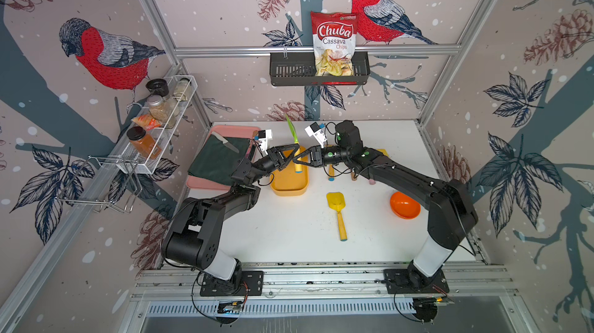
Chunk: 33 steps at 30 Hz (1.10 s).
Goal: Take the shovel out of the storage box
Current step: Pick up the shovel from the storage box, then place the shovel at the center of the board.
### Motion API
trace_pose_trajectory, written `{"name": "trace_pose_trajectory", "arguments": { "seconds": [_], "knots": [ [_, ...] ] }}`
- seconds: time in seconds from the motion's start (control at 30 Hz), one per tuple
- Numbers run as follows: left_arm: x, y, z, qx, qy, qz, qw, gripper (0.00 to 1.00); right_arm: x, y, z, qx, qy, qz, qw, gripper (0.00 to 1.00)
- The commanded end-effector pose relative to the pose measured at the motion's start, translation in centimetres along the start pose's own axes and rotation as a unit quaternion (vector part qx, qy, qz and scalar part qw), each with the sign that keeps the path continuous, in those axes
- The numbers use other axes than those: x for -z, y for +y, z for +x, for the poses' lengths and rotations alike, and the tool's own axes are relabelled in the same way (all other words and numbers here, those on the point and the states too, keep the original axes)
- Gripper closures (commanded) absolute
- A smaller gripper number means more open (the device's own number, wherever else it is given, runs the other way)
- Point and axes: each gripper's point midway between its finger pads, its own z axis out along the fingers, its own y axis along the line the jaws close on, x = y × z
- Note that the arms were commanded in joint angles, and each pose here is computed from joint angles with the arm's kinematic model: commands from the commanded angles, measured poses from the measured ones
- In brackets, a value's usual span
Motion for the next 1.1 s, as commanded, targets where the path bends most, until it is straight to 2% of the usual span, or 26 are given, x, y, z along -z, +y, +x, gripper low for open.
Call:
{"name": "trace_pose_trajectory", "arguments": {
  "seconds": [0.0,0.07,0.13,0.2,0.23,0.4,0.5,0.6,0.67,0.77,0.87,0.93,1.07],
  "knots": [
    [0.0,-1.0,0.4,-0.011,0.009,0.019,1.0,0.88,-0.2,-0.3,0.1,0.02,-0.001,0.002,1.0,0.87],
    [0.0,-0.9,0.3,-0.011,0.008,0.017,1.0,0.75,-0.1,-0.4,0.1,0.021,-0.002,0.004,1.0,0.89],
    [0.0,-0.7,0.4,-0.01,0.01,0.015,1.0,0.56,0.2,-0.4,0.1,0.023,-0.005,0.01,1.0,0.92],
    [0.1,-0.3,0.5,-0.007,0.01,0.01,1.0,0.24,0.7,-0.5,0.1,0.023,-0.009,0.021,0.999,0.92],
    [0.1,-0.1,0.5,-0.005,0.009,0.007,1.0,0.01,1.1,-0.7,0.1,0.023,-0.011,0.035,0.999,0.92],
    [0.7,1.6,0.6,0.002,0.008,-0.041,0.999,0.01,5.0,-3.9,2.7,-0.025,-0.009,0.181,0.983,0.92],
    [1.3,3.8,0.8,-0.003,0.015,-0.122,0.992,0.01,8.7,-5.6,5.5,-0.046,-0.01,0.278,0.959,0.93],
    [2.5,5.9,0.3,-0.049,0.019,-0.237,0.97,0.01,12.9,-8.0,9.3,-0.067,0.009,0.403,0.913,0.93],
    [3.9,6.8,-0.4,-0.083,0.017,-0.305,0.949,0.01,15.8,-9.4,12.2,-0.078,0.031,0.484,0.871,0.93],
    [5.1,7.3,-0.7,-0.111,0.02,-0.355,0.928,0.01,19.4,-11.3,16.2,-0.1,0.061,0.56,0.82,0.93],
    [6.0,7.6,-0.8,-0.123,0.021,-0.38,0.917,0.01,21.3,-13.1,19.4,-0.119,0.086,0.595,0.79,0.93],
    [6.2,7.9,-0.7,-0.127,0.025,-0.388,0.912,0.01,21.5,-13.8,20.7,-0.128,0.102,0.602,0.782,0.93],
    [6.4,8.0,-0.4,-0.126,0.032,-0.392,0.911,0.01,21.0,-14.9,22.9,-0.145,0.129,0.595,0.78,0.93]
  ]
}}
